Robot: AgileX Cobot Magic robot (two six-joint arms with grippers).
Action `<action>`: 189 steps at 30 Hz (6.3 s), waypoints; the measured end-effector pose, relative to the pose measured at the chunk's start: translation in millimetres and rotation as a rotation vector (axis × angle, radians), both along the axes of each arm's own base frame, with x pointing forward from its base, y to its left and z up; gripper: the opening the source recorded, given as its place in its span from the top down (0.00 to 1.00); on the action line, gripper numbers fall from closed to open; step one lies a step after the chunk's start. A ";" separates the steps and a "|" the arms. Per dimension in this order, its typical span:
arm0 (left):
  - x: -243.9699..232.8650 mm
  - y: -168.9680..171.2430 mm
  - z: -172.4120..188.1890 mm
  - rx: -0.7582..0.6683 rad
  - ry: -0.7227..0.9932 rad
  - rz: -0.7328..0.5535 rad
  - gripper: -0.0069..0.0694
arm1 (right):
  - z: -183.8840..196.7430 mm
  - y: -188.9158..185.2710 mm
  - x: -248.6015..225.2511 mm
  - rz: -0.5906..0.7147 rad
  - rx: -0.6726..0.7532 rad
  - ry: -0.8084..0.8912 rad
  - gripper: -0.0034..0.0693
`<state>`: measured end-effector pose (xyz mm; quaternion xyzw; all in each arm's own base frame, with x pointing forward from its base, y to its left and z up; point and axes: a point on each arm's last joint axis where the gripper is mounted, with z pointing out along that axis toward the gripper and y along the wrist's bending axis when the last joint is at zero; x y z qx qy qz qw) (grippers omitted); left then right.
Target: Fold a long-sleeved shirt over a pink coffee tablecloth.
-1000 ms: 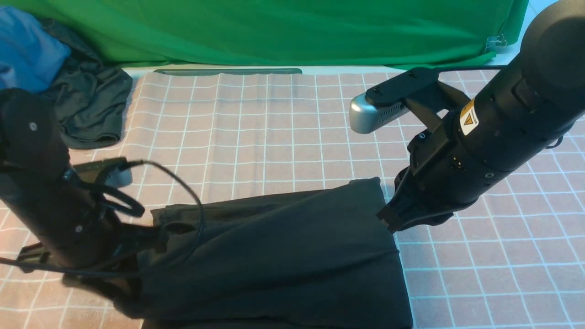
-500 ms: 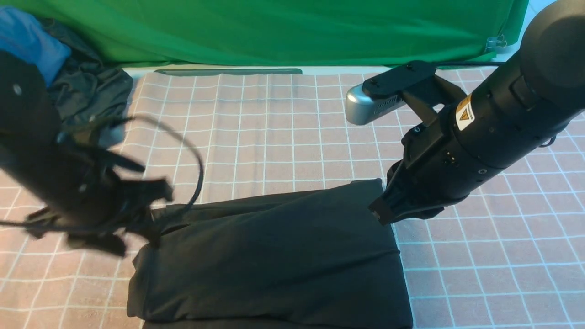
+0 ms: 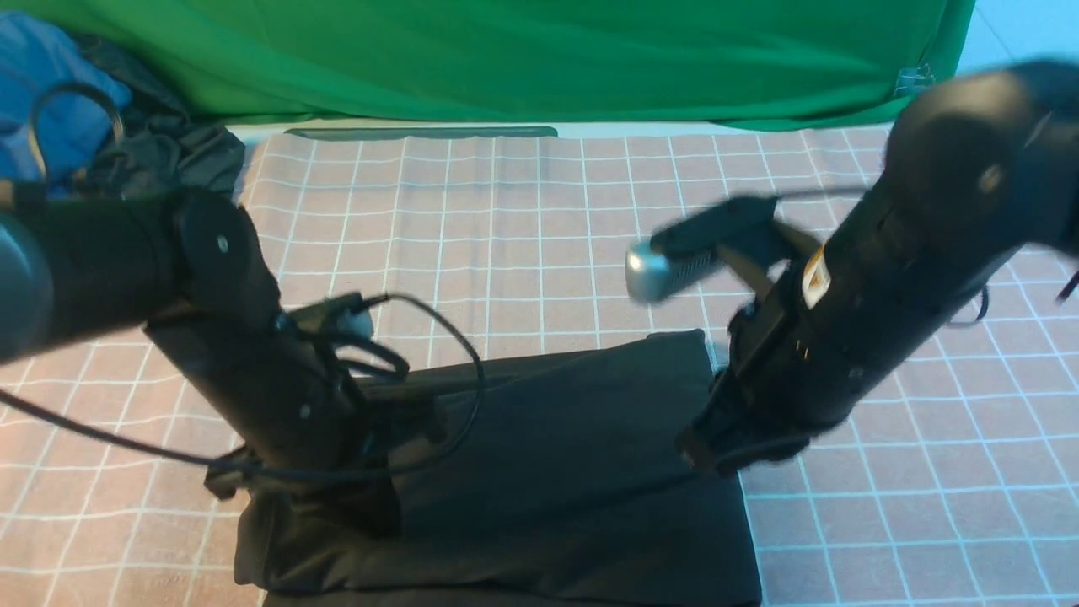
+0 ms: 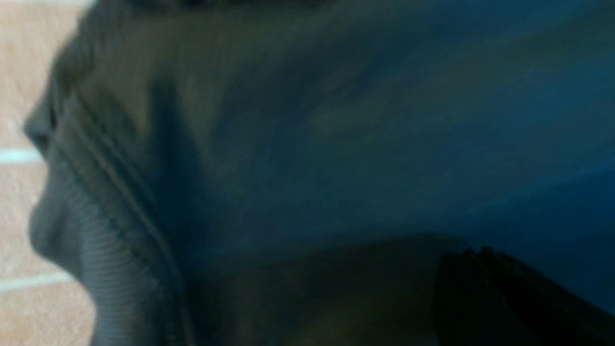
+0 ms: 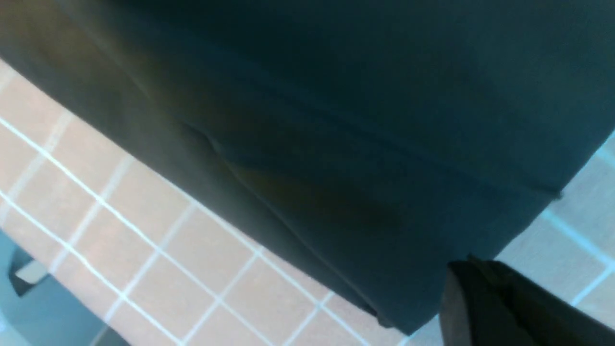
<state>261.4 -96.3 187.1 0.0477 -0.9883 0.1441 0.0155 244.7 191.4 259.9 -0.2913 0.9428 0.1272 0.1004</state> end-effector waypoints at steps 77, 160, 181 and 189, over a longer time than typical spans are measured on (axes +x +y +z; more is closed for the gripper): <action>12.2 66.7 42.7 0.155 -0.056 0.273 0.88 | 8.6 -42.9 -2.8 -0.143 -0.022 -0.124 0.79; 0.0 51.9 17.9 -0.024 -0.271 0.023 0.82 | -76.2 -20.7 106.5 -0.156 0.066 0.039 0.80; 86.8 38.6 50.5 -0.135 -0.419 0.141 0.82 | -18.3 -57.3 155.0 -0.236 0.033 -0.164 0.80; 94.2 12.5 28.2 -0.135 -0.370 0.078 0.82 | -21.3 -80.6 159.9 -0.280 -0.025 -0.121 0.80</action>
